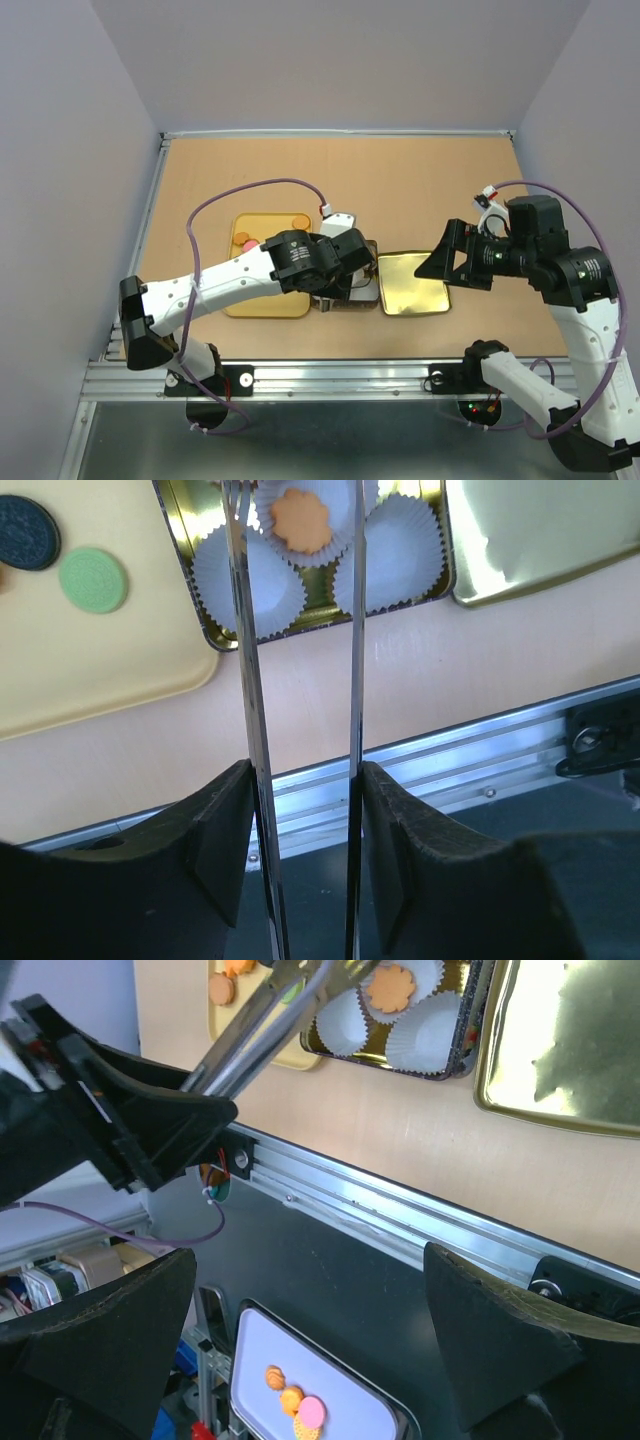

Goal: Pack the cookies

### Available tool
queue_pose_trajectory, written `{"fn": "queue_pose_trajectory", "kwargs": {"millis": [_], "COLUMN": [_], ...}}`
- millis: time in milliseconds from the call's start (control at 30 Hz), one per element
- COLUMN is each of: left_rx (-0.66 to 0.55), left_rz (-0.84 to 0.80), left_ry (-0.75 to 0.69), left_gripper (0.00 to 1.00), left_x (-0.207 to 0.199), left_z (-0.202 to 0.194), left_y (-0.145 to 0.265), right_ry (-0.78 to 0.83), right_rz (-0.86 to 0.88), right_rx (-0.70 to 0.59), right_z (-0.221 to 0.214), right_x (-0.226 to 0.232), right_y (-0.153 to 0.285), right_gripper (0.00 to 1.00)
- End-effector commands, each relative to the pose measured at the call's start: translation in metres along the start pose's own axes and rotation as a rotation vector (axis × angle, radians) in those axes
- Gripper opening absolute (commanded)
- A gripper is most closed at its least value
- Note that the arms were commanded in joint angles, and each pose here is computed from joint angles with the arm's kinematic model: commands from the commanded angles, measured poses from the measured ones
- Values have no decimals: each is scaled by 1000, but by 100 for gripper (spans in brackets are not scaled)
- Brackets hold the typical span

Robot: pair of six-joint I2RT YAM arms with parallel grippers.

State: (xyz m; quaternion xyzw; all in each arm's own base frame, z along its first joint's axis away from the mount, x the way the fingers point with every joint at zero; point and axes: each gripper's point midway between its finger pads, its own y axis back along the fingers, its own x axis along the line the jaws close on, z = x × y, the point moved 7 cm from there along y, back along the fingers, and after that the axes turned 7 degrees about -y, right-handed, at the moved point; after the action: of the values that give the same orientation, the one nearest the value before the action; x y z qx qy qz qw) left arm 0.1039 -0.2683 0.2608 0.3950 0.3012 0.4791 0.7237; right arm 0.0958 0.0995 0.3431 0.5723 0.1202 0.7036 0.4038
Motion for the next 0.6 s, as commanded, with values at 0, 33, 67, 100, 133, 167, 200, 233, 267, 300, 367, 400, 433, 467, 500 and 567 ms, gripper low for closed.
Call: {"fn": "queue_pose_trajectory", "kwargs": {"millis": [0, 33, 67, 100, 133, 167, 200, 233, 267, 300, 367, 400, 433, 467, 500, 567], "left_rx": [-110, -112, -135, -130, -135, -152, -157, -156, -178, -185, -189, -184, -178, -167, -157, -140], "left_rz": [6, 7, -6, 1, 0, -18, -14, -7, -14, -13, -4, -3, 0, 21, 12, 22], "left_ry": [89, 109, 161, 180, 198, 231, 253, 261, 280, 307, 366, 398, 414, 438, 456, 465], "left_gripper": [55, 55, 56, 56, 56, 56, 56, 56, 56, 56, 56, 56, 55, 52, 51, 51], "left_x": [17, 21, 30, 35, 40, 46, 52, 55, 61, 65, 76, 79, 83, 90, 92, 96], "left_z": [19, 17, 18, 15, 13, 12, 11, 7, 5, 3, -3, -4, -4, -6, -9, -14], "left_y": [34, 35, 44, 42, 44, 51, 52, 51, 56, 57, 56, 55, 54, 49, 50, 45], "right_ry": [28, 29, 32, 29, 31, 31, 32, 32, 33, 35, 33, 33, 32, 33, 35, 33], "right_rz": [9, 11, 12, 14, 15, 17, 20, 21, 21, 26, 28, 32, 35, 34, 36, 37], "right_rx": [-13, -13, -15, -13, -11, -10, -10, -9, -9, -8, -5, -2, -2, -3, -4, -2], "right_z": [-2, -3, -3, -2, -3, -3, -3, -3, -3, -3, -3, -4, -4, -4, -5, -5], "right_x": [1, 1, 1, 1, 1, 1, 2, 2, 2, 2, 2, 2, 2, 2, 2, 1], "right_y": [4, 4, 4, 4, 4, 4, 4, 4, 4, 4, 3, 3, 3, 3, 3, 3], "right_gripper": [100, 100, 100, 100, 100, 100, 100, 100, 100, 100, 100, 100, 100, 100, 100, 100]}}
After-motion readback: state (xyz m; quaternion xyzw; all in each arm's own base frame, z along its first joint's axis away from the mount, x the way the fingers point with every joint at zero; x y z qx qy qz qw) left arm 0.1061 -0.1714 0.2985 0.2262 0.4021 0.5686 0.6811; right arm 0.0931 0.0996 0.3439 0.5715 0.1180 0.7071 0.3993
